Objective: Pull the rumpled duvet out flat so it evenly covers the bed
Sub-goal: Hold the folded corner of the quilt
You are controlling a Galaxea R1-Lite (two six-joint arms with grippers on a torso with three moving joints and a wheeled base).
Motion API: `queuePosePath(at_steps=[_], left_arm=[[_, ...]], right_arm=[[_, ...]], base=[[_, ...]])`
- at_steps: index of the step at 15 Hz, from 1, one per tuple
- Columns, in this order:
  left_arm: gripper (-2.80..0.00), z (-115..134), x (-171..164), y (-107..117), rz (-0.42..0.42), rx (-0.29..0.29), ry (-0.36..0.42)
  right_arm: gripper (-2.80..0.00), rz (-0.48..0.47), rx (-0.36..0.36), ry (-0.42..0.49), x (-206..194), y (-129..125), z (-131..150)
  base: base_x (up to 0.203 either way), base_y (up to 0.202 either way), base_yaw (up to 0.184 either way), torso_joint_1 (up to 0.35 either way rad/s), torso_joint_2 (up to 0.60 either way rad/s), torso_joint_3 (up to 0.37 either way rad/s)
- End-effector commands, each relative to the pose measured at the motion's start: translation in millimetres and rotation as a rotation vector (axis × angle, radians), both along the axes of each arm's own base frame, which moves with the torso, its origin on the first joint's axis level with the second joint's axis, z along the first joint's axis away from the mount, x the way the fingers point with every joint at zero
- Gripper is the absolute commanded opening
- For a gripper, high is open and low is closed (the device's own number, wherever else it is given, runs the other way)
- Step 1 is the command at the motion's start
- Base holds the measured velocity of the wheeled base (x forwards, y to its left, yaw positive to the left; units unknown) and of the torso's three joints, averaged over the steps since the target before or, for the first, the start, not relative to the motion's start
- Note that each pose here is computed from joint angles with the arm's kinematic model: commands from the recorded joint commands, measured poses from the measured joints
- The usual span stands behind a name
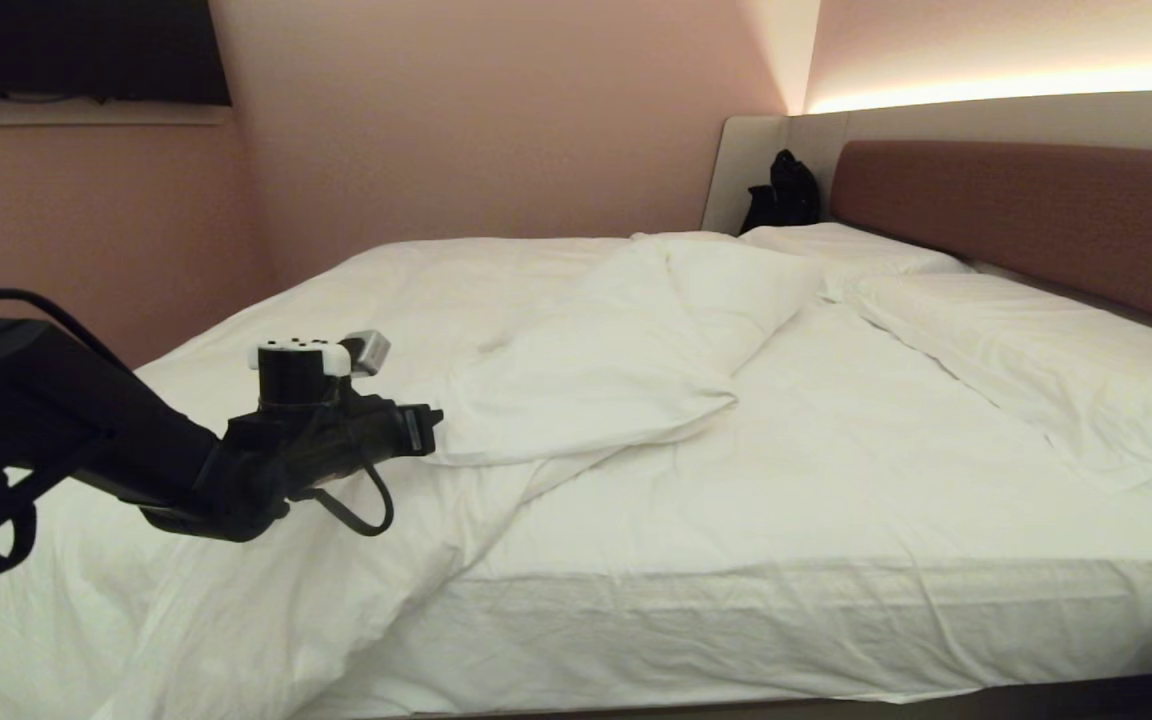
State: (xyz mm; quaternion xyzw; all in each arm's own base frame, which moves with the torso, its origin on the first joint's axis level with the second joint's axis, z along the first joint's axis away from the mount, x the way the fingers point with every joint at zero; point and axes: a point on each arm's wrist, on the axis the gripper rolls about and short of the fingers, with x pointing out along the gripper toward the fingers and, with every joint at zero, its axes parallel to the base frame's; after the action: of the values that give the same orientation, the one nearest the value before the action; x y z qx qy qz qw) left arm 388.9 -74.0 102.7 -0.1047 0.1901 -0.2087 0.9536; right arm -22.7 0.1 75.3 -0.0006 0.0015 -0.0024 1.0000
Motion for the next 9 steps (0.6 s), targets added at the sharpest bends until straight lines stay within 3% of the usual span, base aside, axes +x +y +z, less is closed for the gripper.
queuePosePath(at_steps=[1,9], left_arm=[[-2.80,-2.2,1.8,-0.4,0.000,-0.003,0.003],[-2.80,-6.1,2.6,-1.5,0.000,0.000,0.012]], right_arm=[[-2.80,-0.001,0.000,0.000,0.0,0.0,0.0],[-2.80,0.000,0.000,0.000,0.0,0.0,0.0]], base=[[0.000,0.000,0.000,0.000,0.00,0.000],[0.000,0.000,0.000,0.000,0.00,0.000]])
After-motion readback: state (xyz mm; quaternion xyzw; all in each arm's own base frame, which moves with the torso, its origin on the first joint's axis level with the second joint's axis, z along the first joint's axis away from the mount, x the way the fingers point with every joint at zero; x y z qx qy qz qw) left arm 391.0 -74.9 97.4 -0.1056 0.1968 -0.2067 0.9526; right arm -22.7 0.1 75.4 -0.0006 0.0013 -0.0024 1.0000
